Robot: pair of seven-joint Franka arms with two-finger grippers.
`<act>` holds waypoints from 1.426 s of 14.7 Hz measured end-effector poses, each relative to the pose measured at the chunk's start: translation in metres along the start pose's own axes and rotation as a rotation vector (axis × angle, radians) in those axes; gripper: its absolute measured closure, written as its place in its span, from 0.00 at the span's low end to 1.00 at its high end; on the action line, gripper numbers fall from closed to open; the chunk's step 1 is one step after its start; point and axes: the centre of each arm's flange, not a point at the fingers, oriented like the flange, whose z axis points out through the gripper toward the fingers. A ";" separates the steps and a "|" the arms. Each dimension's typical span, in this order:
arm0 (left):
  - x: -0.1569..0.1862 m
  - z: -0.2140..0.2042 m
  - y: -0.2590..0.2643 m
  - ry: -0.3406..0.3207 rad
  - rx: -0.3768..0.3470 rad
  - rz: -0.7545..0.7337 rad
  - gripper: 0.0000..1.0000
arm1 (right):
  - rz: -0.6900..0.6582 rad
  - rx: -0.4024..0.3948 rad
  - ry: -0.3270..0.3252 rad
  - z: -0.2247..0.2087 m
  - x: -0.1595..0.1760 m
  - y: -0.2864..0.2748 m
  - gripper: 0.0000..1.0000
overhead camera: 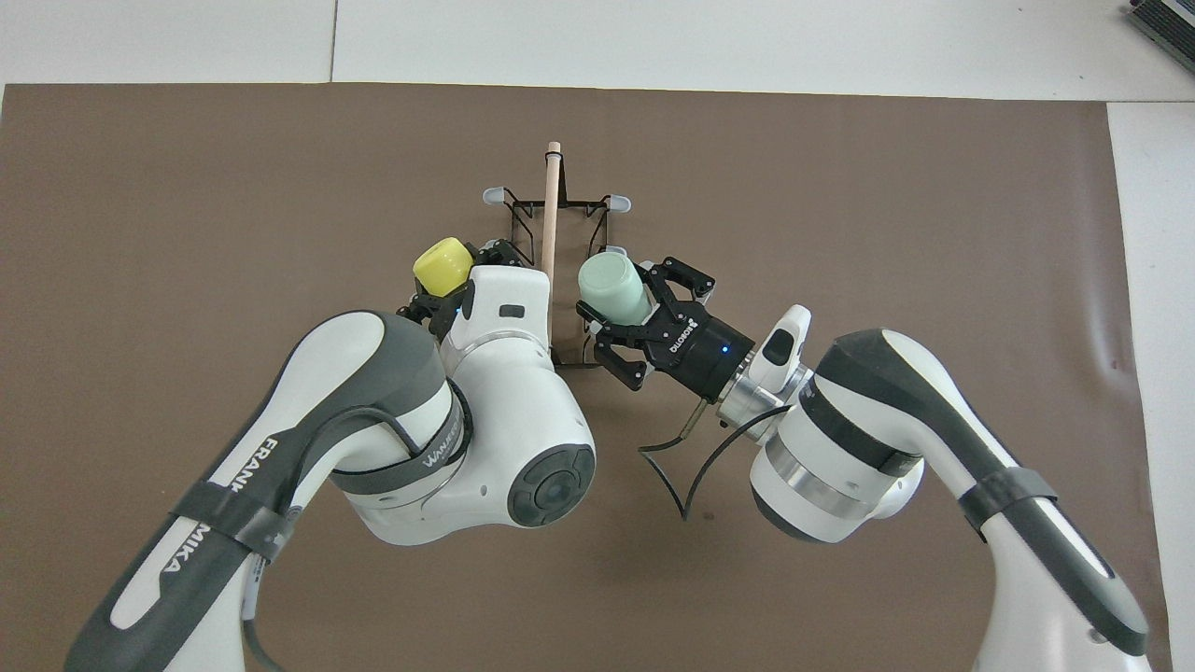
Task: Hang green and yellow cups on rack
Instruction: 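Hang the green cup and yellow cup on the rack pegs, then open both grippers and pull them back from the rack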
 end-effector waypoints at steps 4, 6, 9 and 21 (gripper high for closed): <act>-0.019 -0.013 0.007 0.016 0.003 0.023 0.33 | -0.017 0.002 -0.015 0.006 -0.012 0.000 0.32; -0.025 -0.018 0.008 0.029 0.022 0.020 0.33 | -0.024 -0.001 -0.028 0.008 -0.022 0.002 0.32; -0.031 -0.022 0.008 0.051 0.039 0.021 0.33 | -0.021 -0.002 -0.035 0.010 -0.027 0.004 0.32; -0.045 -0.037 0.012 0.081 0.037 0.017 0.00 | -0.090 -0.054 -0.056 -0.010 -0.007 0.024 0.00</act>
